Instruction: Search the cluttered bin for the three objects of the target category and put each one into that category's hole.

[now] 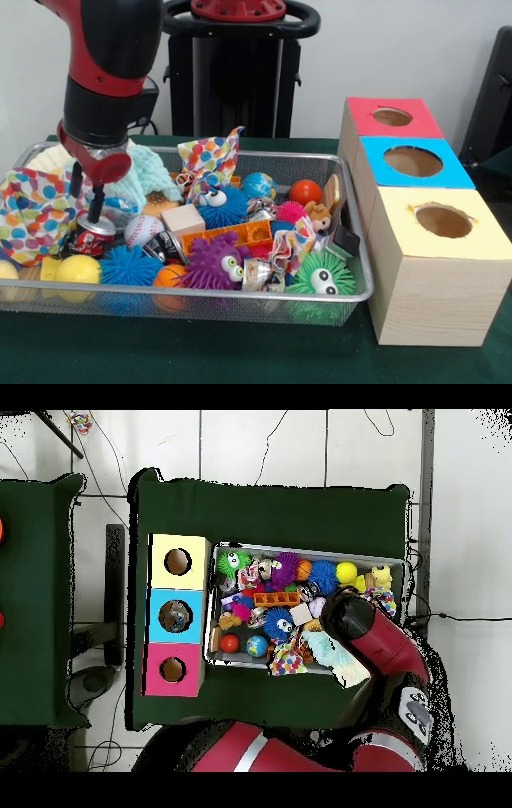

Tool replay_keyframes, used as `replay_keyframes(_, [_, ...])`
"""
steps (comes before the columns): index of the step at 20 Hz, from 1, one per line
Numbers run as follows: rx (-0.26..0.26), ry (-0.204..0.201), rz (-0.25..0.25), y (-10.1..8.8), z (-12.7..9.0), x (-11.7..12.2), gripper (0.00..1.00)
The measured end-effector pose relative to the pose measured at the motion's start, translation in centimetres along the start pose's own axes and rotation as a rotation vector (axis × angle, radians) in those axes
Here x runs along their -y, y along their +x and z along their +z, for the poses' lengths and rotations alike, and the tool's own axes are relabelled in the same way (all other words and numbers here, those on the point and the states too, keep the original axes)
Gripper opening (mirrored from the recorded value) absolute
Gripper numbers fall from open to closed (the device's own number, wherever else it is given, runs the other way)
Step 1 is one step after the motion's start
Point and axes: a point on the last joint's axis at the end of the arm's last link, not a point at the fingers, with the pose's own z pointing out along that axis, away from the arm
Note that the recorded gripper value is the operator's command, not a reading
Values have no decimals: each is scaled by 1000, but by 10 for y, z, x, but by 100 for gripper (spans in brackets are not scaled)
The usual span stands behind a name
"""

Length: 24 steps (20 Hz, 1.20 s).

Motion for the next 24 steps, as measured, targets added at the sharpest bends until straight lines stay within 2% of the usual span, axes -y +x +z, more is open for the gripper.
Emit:
replay_keyframes(10, [71,-8,41,-14,14,18,100])
replay_keyframes(24, [40,0,36,12,23,20,100])
